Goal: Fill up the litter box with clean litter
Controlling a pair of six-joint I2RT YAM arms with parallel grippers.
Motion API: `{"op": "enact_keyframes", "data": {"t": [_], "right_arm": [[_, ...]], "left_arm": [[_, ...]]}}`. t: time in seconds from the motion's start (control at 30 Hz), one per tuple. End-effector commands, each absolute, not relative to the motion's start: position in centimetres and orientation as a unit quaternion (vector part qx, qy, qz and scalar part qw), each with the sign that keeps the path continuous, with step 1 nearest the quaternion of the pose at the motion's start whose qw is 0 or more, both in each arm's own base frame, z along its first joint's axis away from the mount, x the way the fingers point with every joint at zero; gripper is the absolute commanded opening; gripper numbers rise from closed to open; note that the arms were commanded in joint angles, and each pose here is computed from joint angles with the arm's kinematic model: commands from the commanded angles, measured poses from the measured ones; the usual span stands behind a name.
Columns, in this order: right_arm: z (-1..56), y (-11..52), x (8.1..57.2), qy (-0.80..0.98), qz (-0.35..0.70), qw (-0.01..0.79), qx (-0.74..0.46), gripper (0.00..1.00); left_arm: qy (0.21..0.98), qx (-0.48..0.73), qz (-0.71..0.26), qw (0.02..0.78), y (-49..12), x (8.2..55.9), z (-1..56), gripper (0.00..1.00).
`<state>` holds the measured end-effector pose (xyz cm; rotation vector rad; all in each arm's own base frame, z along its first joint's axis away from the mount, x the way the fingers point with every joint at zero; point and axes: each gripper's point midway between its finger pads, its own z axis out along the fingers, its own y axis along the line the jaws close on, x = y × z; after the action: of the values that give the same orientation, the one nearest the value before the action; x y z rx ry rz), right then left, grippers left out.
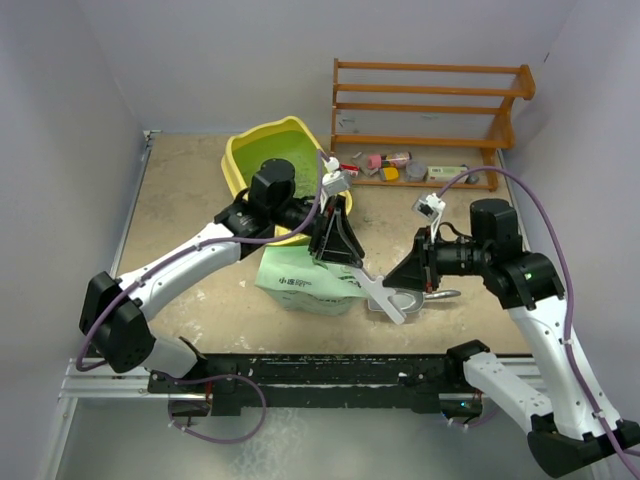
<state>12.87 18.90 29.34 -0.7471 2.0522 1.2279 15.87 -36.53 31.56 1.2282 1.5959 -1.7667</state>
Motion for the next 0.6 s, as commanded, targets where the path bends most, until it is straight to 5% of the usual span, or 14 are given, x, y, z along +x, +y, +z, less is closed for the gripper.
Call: {"op": "enact_keyframes", "data": {"t": [0.0,0.27,0.57], "right_arm": [[29.2,17.8,13.0,0.791,0.423,0.332,-0.291,0.0],[28.0,15.4,15.4,0.825,0.306,0.374,-0.294,0.0],[26.2,17.5,19.3,0.823,0.12,0.363,-0.421,0.0]], "left_arm": [[0.585,0.468,-0.582,0.316,-36.1,17.5,33.4,0.44],[0.681,0.476,-0.396,0.39,-30.7,19.7,30.6,0.44],[0.715,0.492,-0.319,0.381,-27.2,18.9,27.4,0.43]]}}
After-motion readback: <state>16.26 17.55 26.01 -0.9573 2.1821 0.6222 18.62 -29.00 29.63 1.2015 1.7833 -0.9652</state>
